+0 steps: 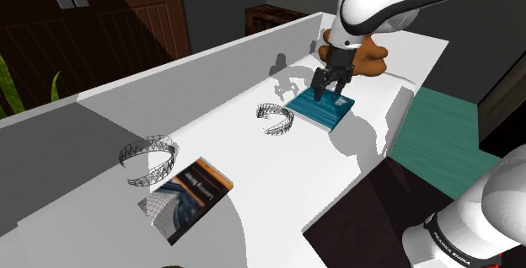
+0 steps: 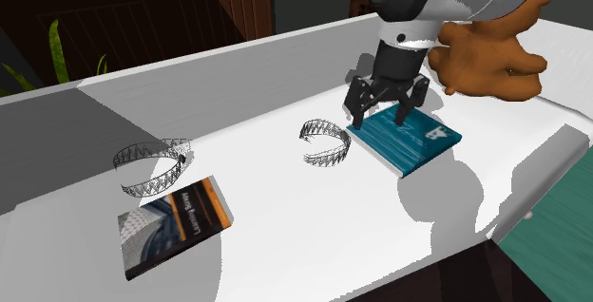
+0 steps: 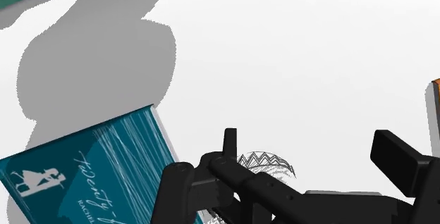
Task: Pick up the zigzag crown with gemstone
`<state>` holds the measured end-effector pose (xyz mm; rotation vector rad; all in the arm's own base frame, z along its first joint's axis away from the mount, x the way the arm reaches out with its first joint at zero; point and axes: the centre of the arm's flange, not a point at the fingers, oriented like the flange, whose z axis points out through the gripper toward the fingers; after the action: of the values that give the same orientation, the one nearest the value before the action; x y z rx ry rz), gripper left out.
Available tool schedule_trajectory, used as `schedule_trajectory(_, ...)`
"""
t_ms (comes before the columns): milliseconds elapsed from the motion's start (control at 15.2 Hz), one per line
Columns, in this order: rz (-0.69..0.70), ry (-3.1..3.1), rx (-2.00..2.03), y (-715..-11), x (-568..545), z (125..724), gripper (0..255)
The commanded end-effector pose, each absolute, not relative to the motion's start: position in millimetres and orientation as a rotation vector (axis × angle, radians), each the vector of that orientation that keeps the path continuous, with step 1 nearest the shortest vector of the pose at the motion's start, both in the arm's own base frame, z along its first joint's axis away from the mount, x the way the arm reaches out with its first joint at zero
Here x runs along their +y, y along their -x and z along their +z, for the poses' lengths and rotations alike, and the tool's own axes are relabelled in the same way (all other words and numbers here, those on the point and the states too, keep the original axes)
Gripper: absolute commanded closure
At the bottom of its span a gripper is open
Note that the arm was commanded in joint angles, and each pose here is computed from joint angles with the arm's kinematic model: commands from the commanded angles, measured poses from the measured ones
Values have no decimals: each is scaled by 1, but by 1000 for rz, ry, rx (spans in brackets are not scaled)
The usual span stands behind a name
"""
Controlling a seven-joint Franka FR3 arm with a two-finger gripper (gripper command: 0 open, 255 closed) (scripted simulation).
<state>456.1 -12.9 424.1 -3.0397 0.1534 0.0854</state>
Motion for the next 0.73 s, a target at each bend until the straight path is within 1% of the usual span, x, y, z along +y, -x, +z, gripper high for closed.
schedule_trajectory(0, 88, 3033, 183, -475, -22, 407, 0)
schedule_trajectory(660, 111, 2992, 324, -568, -60, 317, 0)
